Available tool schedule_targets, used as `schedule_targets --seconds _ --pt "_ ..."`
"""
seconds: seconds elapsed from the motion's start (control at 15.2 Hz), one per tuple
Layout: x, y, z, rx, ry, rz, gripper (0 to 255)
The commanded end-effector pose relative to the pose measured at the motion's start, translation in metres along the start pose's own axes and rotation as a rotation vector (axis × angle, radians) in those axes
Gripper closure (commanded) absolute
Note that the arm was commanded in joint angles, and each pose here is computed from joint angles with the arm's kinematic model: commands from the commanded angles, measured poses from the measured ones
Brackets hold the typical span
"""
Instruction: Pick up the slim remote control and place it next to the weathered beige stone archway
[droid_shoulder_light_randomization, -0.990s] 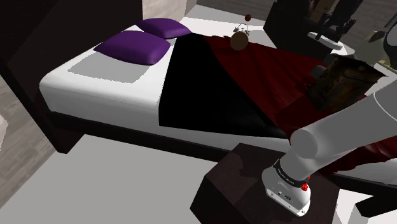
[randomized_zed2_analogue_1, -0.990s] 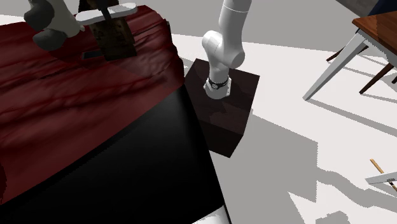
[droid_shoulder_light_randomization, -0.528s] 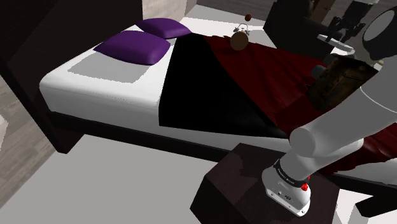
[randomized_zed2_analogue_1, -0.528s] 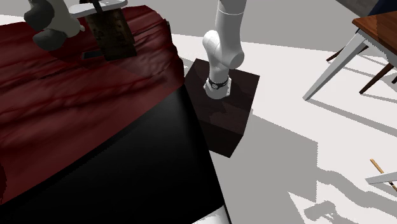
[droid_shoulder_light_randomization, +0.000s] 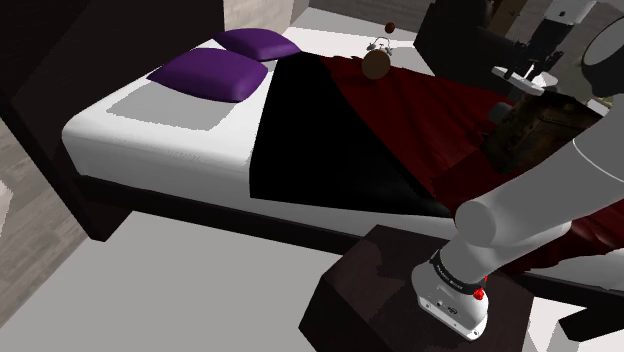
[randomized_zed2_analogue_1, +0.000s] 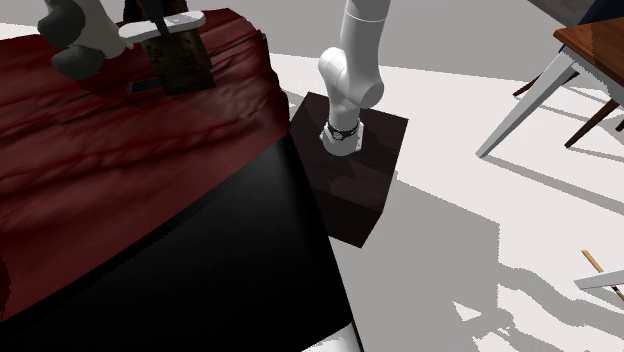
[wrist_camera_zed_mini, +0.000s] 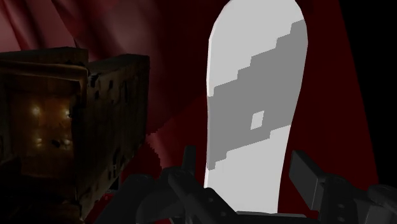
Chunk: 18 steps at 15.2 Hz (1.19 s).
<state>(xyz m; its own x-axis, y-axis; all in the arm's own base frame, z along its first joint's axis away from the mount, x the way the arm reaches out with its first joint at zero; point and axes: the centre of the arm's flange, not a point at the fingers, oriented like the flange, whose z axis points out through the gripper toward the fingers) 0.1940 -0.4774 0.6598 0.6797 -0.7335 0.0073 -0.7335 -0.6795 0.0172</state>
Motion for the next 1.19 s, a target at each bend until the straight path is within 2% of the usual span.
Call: schedule_targets --seconds 0.0,1.12 --pt "0.001 0.0 0.011 0.0 0.001 0.0 255" --pt "0.0 -0.002 0.1 0.0 0.001 0.0 255"
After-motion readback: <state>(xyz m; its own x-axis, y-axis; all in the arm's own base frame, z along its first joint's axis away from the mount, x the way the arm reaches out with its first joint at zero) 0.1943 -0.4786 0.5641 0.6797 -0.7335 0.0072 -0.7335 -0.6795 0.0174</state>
